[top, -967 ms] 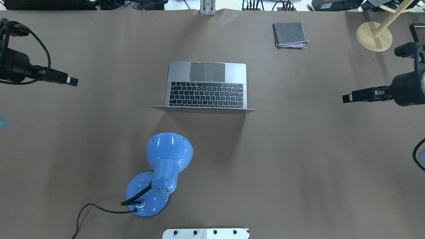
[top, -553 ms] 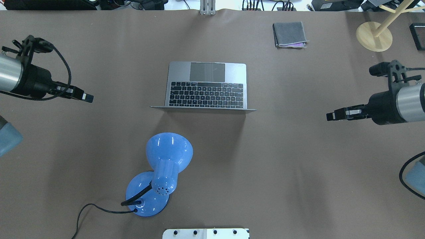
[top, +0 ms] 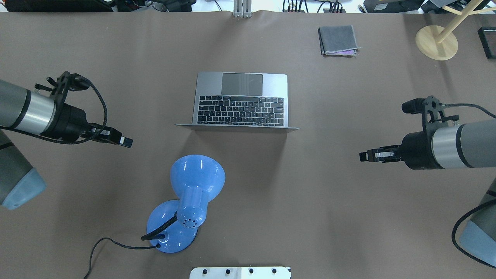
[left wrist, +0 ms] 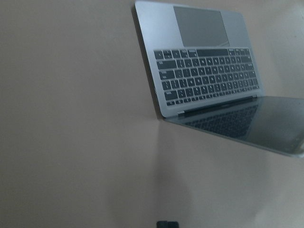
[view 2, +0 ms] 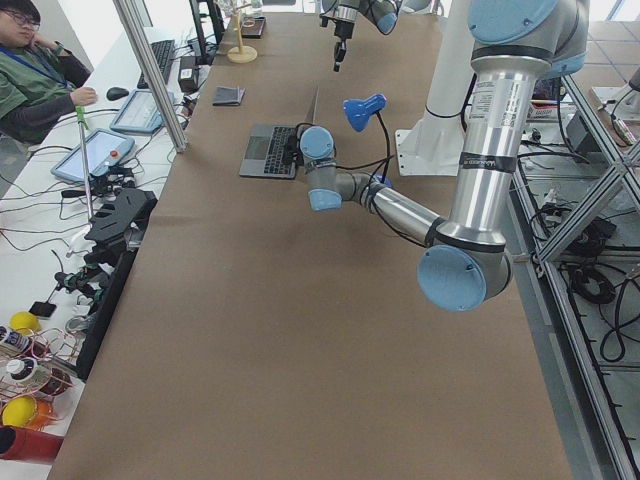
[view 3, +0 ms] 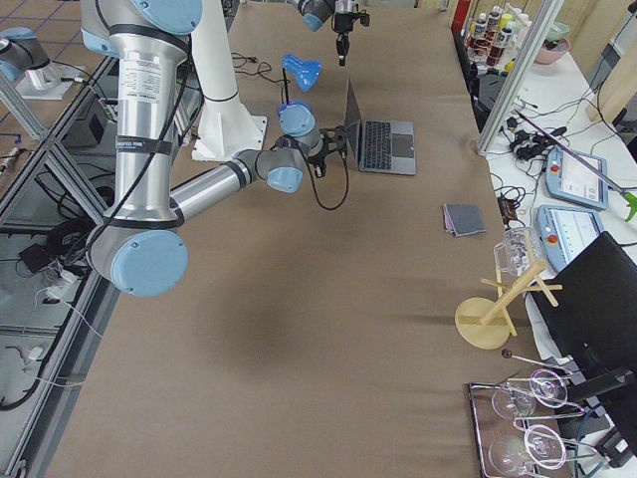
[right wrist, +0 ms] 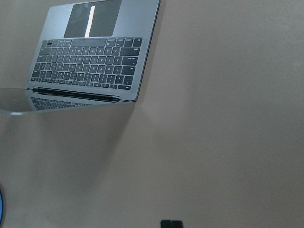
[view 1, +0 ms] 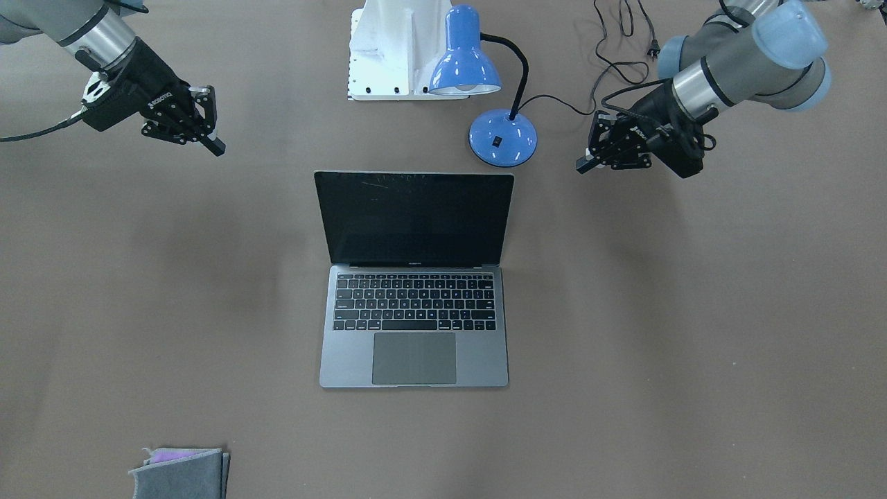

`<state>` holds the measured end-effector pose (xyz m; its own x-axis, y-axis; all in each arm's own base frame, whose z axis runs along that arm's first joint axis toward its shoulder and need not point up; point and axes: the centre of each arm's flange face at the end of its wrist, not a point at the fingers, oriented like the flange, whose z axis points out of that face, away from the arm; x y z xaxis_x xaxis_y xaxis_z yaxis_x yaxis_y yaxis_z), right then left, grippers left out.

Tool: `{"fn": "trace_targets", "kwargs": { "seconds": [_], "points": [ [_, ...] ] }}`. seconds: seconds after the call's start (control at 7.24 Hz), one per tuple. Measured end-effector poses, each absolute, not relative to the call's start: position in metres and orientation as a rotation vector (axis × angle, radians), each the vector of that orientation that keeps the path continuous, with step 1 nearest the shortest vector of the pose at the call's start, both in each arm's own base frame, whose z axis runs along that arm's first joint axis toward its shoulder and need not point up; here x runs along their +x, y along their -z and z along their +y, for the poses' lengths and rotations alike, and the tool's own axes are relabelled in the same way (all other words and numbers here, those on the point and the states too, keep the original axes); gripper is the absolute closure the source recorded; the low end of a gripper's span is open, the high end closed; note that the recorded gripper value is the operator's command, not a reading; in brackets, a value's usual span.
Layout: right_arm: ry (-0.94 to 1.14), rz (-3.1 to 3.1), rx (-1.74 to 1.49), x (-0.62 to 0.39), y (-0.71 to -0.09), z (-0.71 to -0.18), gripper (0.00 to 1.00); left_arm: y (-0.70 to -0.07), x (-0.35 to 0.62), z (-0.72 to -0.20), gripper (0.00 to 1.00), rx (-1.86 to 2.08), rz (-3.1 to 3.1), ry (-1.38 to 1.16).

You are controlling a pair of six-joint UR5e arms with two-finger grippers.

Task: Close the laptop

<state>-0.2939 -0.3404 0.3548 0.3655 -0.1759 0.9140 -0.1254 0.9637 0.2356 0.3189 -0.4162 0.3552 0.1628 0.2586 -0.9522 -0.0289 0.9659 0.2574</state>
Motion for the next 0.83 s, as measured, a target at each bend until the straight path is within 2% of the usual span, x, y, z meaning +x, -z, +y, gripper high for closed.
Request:
{"fn": "trace_targets", "kwargs": {
  "seconds": [0.83],
  "points": [
    [-0.034,-1.249,0.301,-0.364,-0.264,-0.337,1.0,-0.29,0.377,-0.407,1.0,0.175,1.499,-0.135]
  ]
}}
